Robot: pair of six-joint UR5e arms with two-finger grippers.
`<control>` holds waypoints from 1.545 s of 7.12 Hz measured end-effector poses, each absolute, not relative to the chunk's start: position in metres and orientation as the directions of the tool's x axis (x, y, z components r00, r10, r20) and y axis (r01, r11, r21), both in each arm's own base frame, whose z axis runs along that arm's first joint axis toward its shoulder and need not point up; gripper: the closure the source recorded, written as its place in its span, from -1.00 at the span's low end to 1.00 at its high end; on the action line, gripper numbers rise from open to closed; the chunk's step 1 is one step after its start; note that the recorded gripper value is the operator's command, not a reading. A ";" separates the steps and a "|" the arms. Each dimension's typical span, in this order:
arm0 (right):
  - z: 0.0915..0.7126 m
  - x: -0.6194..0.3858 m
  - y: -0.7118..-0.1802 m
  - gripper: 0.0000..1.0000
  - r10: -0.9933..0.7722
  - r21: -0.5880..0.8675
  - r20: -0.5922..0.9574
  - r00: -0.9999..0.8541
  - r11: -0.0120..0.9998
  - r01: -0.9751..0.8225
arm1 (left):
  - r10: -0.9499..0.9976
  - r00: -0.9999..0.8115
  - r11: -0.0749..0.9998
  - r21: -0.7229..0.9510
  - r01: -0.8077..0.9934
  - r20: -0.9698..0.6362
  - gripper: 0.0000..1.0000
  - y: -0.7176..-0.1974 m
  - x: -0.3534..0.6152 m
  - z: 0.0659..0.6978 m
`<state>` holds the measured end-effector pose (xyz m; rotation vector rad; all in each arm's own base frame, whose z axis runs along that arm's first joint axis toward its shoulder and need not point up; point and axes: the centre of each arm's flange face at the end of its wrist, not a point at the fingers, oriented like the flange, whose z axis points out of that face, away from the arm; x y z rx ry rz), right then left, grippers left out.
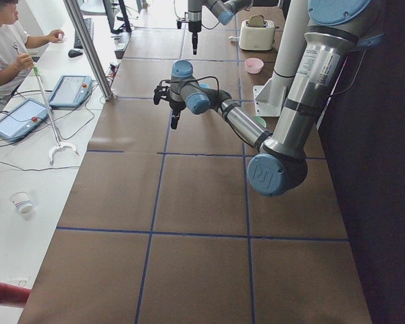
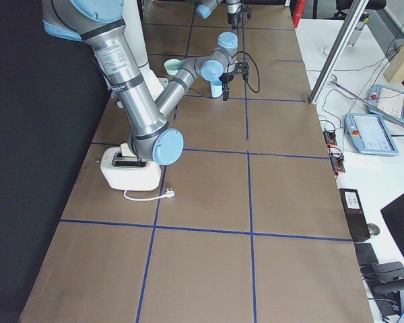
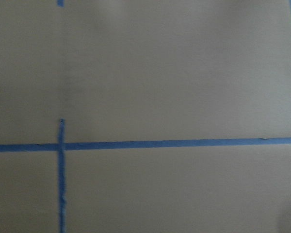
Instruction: Stack blue cups with both arms
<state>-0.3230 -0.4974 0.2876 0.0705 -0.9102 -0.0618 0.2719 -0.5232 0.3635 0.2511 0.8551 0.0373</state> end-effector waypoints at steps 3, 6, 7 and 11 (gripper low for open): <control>0.431 -0.160 -0.532 -1.00 -0.188 0.165 0.710 0.678 0.981 0.100 | 0.308 0.672 0.940 0.324 -0.106 -0.674 -1.00 -0.565 0.074 0.515; 0.586 -0.004 -0.540 -1.00 -0.281 0.205 0.685 0.672 0.960 0.192 | 0.360 0.648 0.929 0.321 -0.183 -0.671 -1.00 -0.567 -0.044 0.604; 0.615 0.026 -0.537 -1.00 -0.273 0.198 0.689 0.672 0.962 0.188 | 0.338 0.647 0.940 0.285 -0.189 -0.683 -1.00 -0.569 -0.054 0.597; 0.635 0.057 -0.528 -1.00 -0.238 0.182 0.704 0.669 0.971 0.154 | 0.225 0.650 0.973 0.135 -0.186 -0.726 -1.00 -0.564 -0.052 0.591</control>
